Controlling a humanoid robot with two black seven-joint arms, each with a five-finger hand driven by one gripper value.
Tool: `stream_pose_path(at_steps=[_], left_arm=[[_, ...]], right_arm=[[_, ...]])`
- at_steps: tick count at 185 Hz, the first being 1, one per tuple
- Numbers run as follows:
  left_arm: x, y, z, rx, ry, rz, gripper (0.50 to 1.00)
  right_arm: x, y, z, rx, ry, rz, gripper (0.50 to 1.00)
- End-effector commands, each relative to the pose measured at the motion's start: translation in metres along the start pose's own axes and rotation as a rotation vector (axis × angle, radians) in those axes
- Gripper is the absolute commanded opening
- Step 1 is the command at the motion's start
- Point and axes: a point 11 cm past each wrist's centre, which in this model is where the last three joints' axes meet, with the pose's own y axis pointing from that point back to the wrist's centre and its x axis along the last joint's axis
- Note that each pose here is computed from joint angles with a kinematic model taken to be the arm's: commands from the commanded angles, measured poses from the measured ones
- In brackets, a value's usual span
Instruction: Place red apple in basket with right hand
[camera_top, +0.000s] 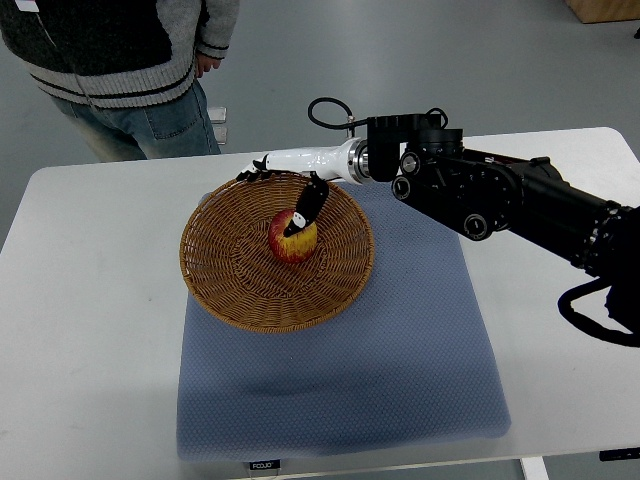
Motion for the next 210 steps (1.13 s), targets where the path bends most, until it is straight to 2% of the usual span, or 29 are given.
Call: stream_pose_path(at_steps=[1, 16, 17, 25, 36, 37, 42, 68, 77, 78, 94, 103, 104, 108, 133, 168, 210], left_arm=[[0.000, 0.000, 0.000, 0.000, -0.001, 0.000, 1.000], [0.000, 0.000, 0.000, 0.000, -0.001, 0.000, 1.000], [0.000, 0.000, 0.000, 0.000, 0.001, 0.000, 1.000], [0.000, 0.000, 0.000, 0.000, -0.001, 0.000, 1.000], [0.000, 0.000, 0.000, 0.000, 0.001, 0.000, 1.000], [0.000, 0.000, 0.000, 0.000, -0.002, 0.000, 1.000], [0.000, 0.000, 0.000, 0.000, -0.001, 0.000, 1.000], [0.000, 0.000, 0.000, 0.000, -0.002, 0.000, 1.000], [0.000, 0.000, 0.000, 0.001, -0.002, 0.000, 1.000], [0.000, 0.000, 0.000, 0.001, -0.002, 0.000, 1.000], [0.000, 0.000, 0.000, 0.001, -0.002, 0.000, 1.000], [0.000, 0.000, 0.000, 0.001, -0.002, 0.000, 1.000], [0.000, 0.000, 0.000, 0.000, -0.004, 0.000, 1.000], [0.000, 0.000, 0.000, 0.000, -0.002, 0.000, 1.000], [0.000, 0.000, 0.000, 0.000, -0.002, -0.001, 1.000], [0.000, 0.000, 0.000, 0.000, -0.002, -0.001, 1.000], [0.000, 0.000, 0.000, 0.000, -0.004, -0.001, 1.000]], right_arm=[[0.022, 0.006, -0.003, 0.043, -0.187, 0.104, 0.909], [0.025, 0.007, -0.001, 0.051, -0.250, 0.130, 0.909], [0.029, 0.013, 0.012, 0.048, -0.361, 0.179, 0.909], [0.036, 0.023, 0.028, 0.043, -0.453, 0.237, 0.909], [0.038, 0.025, 0.031, 0.044, -0.474, 0.252, 0.909], [0.044, 0.035, 0.048, 0.037, -0.582, 0.328, 0.907], [0.045, 0.039, 0.055, 0.034, -0.630, 0.360, 0.907], [0.037, 0.064, 0.110, -0.038, -0.863, 0.533, 0.907], [0.037, 0.064, 0.110, -0.038, -0.863, 0.534, 0.907], [0.031, 0.072, 0.126, -0.061, -0.939, 0.586, 0.909], [0.023, 0.085, 0.148, -0.097, -1.057, 0.685, 0.909], [0.023, 0.085, 0.148, -0.097, -1.057, 0.685, 0.909], [0.020, 0.091, 0.158, -0.117, -1.122, 0.740, 0.909], [0.018, 0.094, 0.163, -0.126, -1.149, 0.761, 0.909], [0.012, 0.108, 0.181, -0.137, -1.287, 0.841, 0.913], [0.012, 0.120, 0.191, -0.073, -1.417, 0.924, 0.915], [-0.001, 0.121, 0.198, -0.080, -1.442, 0.917, 0.915]])
